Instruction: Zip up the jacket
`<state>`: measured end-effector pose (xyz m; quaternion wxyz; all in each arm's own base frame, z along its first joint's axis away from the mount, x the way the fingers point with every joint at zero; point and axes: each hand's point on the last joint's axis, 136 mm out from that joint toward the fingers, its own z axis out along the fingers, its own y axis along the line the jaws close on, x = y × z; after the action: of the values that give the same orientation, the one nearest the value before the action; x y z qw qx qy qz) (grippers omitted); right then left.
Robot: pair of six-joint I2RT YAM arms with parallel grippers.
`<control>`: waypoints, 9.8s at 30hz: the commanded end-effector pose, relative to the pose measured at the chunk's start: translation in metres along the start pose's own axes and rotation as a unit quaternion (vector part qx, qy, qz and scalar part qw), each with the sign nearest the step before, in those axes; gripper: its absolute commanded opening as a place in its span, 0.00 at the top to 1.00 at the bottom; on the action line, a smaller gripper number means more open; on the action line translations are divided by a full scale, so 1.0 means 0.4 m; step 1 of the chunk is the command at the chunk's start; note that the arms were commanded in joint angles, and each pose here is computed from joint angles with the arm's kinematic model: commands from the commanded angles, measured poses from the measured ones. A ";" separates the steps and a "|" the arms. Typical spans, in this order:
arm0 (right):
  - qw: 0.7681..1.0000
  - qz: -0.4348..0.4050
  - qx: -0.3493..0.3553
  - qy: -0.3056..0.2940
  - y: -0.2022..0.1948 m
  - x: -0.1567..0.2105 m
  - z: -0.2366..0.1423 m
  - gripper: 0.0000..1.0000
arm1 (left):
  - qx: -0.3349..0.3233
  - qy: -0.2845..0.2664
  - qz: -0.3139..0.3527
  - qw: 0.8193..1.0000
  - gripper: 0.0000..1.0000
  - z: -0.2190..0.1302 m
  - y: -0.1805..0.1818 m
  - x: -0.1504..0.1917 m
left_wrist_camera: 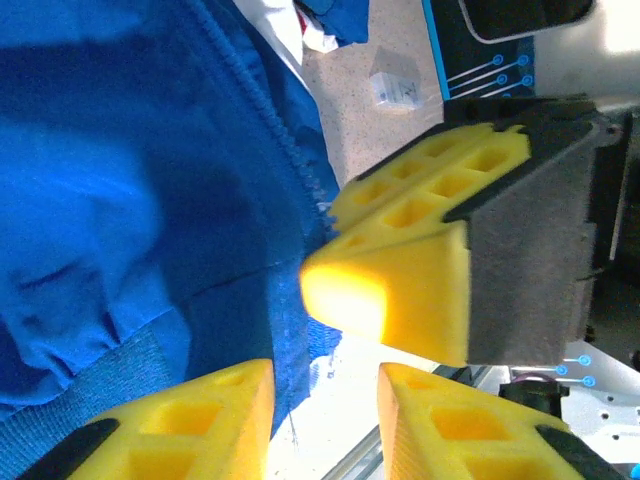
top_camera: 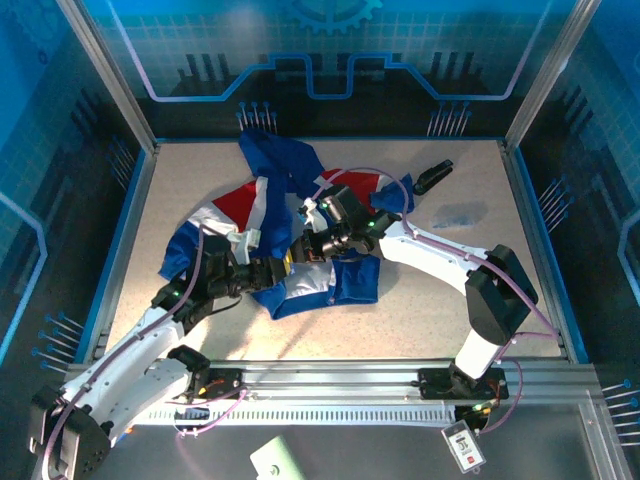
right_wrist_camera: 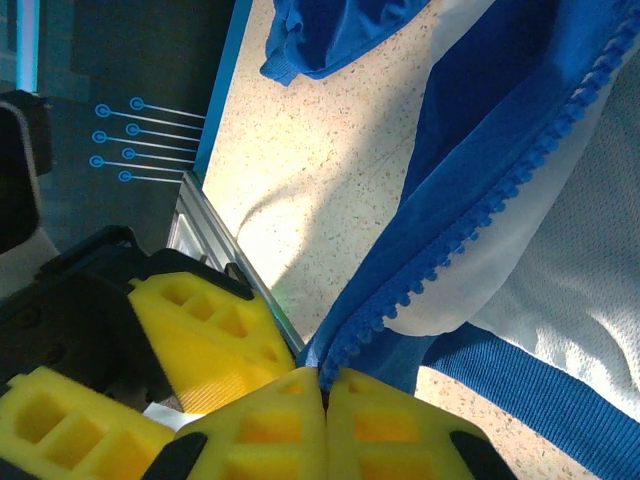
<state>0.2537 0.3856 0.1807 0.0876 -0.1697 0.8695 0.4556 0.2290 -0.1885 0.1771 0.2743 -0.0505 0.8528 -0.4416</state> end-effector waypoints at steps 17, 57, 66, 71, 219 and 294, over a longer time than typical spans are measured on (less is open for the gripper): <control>0.999 -0.002 -0.043 -0.005 0.063 -0.013 -0.019 1.00 | 0.084 -0.018 -0.032 0.996 0.65 -0.001 -0.015 0.009; 0.999 0.011 -0.038 0.002 0.040 -0.007 -0.009 0.98 | 0.116 -0.022 -0.036 0.992 1.00 -0.019 -0.035 -0.001; 0.998 0.059 0.016 -0.023 -0.083 0.021 -0.083 0.57 | 0.058 -0.011 -0.017 0.998 1.00 -0.014 0.013 0.013; 0.989 0.088 0.117 -0.009 -0.231 0.105 -0.101 0.57 | 0.025 -0.004 -0.007 1.000 1.00 -0.014 0.035 0.016; 0.915 -0.378 -0.054 -0.131 0.018 0.049 -0.200 1.00 | 0.209 -0.181 0.334 0.901 1.00 -0.052 -0.195 -0.072; 0.937 -0.297 -0.151 -0.107 0.062 0.023 -0.207 1.00 | 0.208 -0.223 0.350 0.886 1.00 -0.038 -0.175 -0.089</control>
<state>0.2376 0.3300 0.2274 0.2727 -0.3689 0.7054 0.5403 0.2410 -0.2134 0.2466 0.5701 0.2071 0.6368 -0.4759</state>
